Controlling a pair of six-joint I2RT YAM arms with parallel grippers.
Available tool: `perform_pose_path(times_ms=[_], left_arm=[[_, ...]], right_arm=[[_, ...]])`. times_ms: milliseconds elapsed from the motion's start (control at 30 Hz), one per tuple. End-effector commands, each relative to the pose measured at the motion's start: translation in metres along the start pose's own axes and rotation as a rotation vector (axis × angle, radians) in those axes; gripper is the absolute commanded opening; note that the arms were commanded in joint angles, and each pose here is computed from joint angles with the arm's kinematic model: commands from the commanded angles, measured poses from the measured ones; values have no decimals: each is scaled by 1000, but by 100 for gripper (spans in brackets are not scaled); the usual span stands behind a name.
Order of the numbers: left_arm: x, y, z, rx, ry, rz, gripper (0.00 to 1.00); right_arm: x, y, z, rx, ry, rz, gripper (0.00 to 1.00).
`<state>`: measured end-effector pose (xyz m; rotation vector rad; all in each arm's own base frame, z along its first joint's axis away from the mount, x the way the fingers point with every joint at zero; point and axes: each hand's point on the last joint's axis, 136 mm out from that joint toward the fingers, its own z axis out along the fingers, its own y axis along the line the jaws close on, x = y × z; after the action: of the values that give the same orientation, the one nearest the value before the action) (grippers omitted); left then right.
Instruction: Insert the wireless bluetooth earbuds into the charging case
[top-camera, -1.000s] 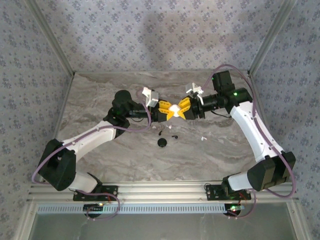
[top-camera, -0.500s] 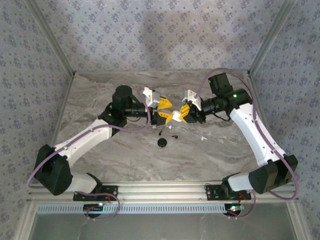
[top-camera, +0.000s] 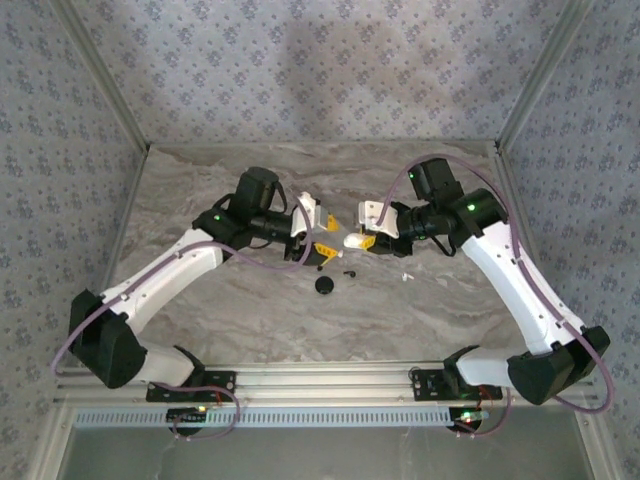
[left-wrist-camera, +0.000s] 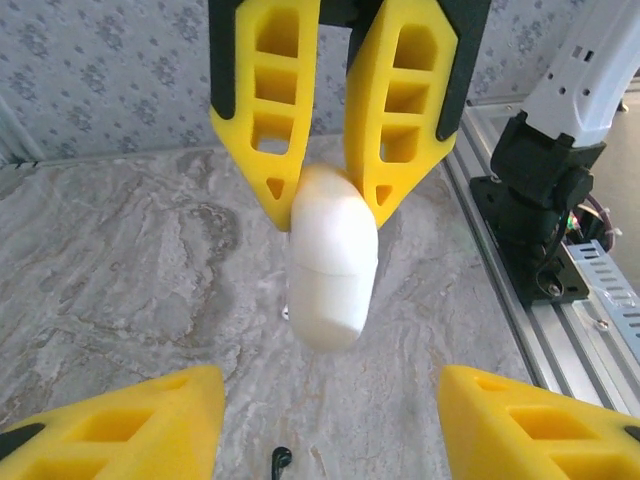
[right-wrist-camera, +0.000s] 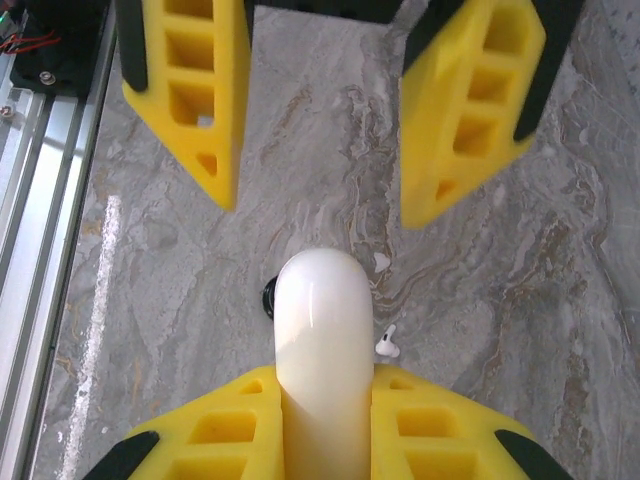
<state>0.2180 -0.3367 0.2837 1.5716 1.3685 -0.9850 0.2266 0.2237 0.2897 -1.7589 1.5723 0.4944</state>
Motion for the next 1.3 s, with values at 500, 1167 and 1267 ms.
perform_pose_path(times_ms=[500, 1167, 1267], left_arm=[[-9, -7, 9, 86, -33, 4, 47], [-6, -7, 8, 70, -28, 7, 23], [-5, -6, 8, 70, -27, 5, 22]], right_arm=[[-18, 3, 21, -76, -120, -1, 19], [-12, -6, 21, -46, -134, 89, 48], [-12, -12, 16, -23, -148, 105, 48]])
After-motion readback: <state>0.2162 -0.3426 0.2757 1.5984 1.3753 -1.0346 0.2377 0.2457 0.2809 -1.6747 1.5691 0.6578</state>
